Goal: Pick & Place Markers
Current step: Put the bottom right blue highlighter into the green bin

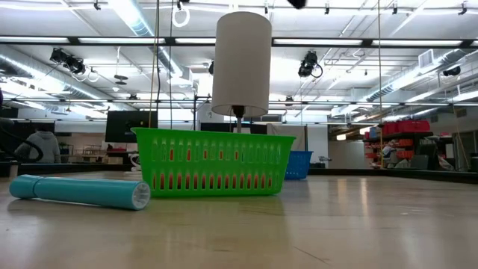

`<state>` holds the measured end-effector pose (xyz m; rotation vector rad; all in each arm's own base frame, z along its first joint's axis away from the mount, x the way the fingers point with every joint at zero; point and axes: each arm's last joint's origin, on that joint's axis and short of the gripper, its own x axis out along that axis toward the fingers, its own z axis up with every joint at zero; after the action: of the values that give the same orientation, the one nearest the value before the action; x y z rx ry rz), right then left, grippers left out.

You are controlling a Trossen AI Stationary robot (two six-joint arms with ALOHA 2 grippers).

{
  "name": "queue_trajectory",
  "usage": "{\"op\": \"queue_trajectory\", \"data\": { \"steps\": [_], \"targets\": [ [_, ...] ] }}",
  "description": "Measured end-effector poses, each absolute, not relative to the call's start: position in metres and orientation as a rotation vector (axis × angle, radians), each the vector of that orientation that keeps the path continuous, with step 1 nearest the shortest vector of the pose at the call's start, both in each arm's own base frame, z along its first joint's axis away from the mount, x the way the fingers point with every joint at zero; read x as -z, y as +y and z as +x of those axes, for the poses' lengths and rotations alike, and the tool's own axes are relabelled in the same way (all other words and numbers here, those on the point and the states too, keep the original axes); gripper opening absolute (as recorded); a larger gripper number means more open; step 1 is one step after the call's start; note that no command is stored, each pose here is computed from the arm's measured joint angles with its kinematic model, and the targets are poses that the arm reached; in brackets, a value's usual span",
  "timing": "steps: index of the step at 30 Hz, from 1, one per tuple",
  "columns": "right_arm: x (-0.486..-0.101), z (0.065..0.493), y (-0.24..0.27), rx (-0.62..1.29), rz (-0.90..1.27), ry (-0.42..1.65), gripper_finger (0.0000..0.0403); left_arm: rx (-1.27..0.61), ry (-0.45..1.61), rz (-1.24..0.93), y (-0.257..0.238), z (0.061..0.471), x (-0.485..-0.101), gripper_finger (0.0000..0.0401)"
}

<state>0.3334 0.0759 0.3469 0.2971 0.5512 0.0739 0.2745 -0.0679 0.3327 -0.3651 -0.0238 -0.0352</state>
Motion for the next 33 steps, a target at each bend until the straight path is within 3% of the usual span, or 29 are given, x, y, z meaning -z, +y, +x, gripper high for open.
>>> {"op": "queue_trajectory", "data": {
  "steps": [5,10,22,33],
  "targets": [
    [-0.349,0.307,0.073,-0.059,0.277,0.699,0.0245,0.003,0.087,-0.393,-0.067,0.274,-0.322,0.0066],
    [-0.359,0.283,0.066,-0.016,0.241,0.75,0.0265,-0.041,0.21,-0.467,-0.066,0.272,-0.309,0.0066],
    [-0.381,0.25,0.055,0.056,0.17,0.689,0.0263,-0.105,0.485,-0.658,-0.046,0.277,-0.282,0.0066],
    [-0.381,0.247,0.054,0.05,0.144,0.706,0.0263,-0.134,1.054,-0.564,-0.046,0.321,-0.262,0.0065]
  ]
}}
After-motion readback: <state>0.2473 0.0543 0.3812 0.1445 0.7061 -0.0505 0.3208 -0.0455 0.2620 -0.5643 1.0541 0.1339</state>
